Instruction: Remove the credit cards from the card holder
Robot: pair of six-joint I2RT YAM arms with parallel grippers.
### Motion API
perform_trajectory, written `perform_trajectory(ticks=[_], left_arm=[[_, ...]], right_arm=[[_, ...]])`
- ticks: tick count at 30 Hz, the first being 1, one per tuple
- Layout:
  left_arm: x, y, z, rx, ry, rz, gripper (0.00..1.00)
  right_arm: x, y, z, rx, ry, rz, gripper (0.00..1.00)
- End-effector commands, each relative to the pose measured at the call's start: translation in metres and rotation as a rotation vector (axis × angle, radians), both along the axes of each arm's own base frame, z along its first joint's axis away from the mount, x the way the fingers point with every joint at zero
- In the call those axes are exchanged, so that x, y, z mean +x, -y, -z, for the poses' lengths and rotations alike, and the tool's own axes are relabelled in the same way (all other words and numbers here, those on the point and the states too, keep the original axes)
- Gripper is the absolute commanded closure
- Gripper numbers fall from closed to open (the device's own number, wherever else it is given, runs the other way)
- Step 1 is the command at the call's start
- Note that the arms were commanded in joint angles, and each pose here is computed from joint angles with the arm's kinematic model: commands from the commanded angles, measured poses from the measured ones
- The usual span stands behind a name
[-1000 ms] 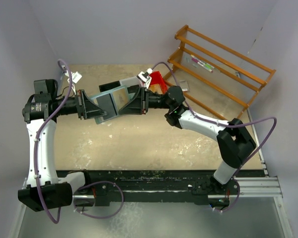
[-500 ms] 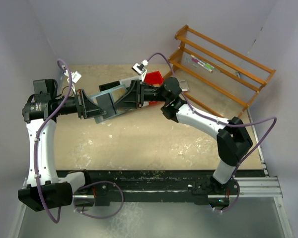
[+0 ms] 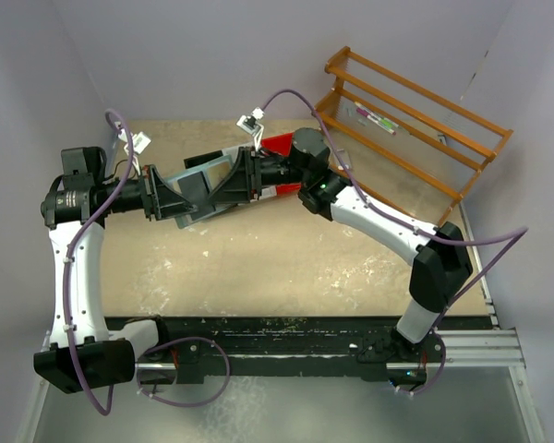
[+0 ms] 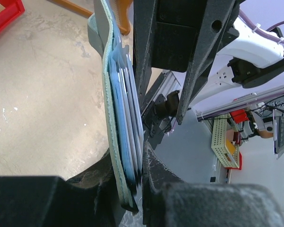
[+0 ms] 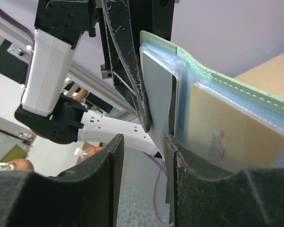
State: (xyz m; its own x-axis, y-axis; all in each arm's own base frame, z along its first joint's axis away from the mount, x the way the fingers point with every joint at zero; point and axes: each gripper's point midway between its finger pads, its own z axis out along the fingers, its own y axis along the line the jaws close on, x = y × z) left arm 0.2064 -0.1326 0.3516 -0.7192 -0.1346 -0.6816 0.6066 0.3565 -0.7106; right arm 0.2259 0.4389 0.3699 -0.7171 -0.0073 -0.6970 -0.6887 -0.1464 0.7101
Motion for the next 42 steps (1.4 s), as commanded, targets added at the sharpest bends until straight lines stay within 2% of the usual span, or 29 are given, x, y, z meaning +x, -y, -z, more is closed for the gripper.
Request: perform_trajectory(ticks=[1,12,20,23,26,29,36,39,42], left_arm=[[-0.023,0.009,-0.032,-0.094,0.084,0.100,0.83],[-0.026,0.010,-0.036,-0.100,0.090,0.107,0.85],[-0.025,0.010,-0.035,-0.100,0.084,0.105,0.85],[-0.023,0.009,-0.032,-0.093,0.082,0.098,0.84],[-0.020,0.008,-0.027,-0.089,0.064,0.088,0.77],[-0.016,0.007,-0.023,-0.084,0.054,0.083,0.77],[-0.018,0.008,-0.029,-0.094,0.066,0.092,0.76],[-0.019,0.008,-0.032,-0.101,0.073,0.097,0.71],[-0.020,0.009,-0.035,-0.110,0.076,0.107,0.67]], right_arm=[[0.011,0.001,0.000,-0.070,0.082,0.071,0.58],[0.020,0.006,0.003,-0.098,0.105,0.093,0.58],[0.022,0.000,-0.007,-0.036,0.086,0.088,0.58],[0.017,-0.003,-0.010,0.005,0.074,0.056,0.63],[0.002,0.000,-0.016,0.092,0.011,-0.027,0.70],[-0.006,0.002,-0.020,0.149,-0.020,-0.081,0.76],[-0.002,-0.001,-0.012,0.128,-0.051,-0.059,0.91],[0.001,0.000,-0.009,0.117,-0.064,-0.029,1.00],[0.002,0.001,-0.007,0.120,-0.075,-0.002,1.00]])
